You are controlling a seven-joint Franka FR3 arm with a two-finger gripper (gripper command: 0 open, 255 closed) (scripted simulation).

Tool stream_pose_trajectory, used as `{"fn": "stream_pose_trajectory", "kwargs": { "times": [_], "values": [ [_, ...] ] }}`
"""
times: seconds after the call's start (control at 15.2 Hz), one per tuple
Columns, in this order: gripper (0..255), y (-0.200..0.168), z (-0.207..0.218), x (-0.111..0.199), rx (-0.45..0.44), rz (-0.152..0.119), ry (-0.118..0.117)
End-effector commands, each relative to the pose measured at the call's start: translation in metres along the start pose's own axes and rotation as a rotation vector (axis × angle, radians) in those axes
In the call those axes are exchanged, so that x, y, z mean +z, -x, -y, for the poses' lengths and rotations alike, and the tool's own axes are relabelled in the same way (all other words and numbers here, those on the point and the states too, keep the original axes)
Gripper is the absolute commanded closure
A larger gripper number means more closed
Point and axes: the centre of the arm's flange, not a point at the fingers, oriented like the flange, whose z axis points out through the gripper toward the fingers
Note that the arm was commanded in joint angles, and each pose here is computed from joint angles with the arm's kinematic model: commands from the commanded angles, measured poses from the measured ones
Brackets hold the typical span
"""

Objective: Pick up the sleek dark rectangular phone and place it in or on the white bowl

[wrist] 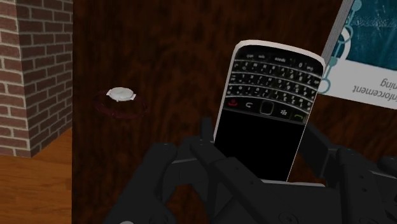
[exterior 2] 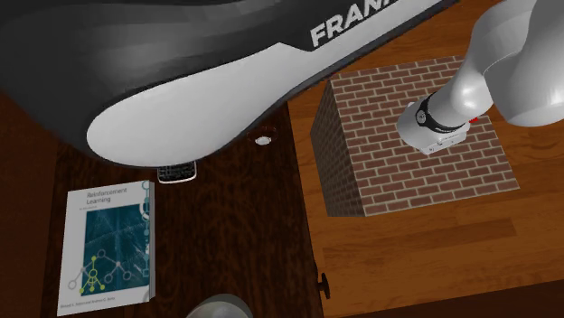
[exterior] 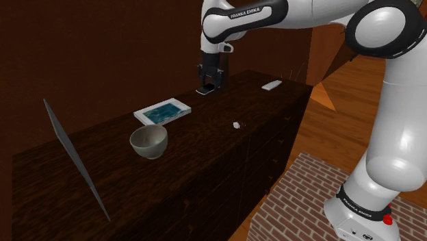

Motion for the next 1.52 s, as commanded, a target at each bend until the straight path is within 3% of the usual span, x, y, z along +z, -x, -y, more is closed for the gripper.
{"fn": "stream_pose_trajectory", "kwargs": {
  "times": [0.0, 1.45],
  "values": [
    [255, 0.025, 0.003, -0.002, 0.001, 0.0, 0.0],
    [255, 0.314, 0.028, 0.003, 0.001, 0.0, 0.0]
  ]
}}
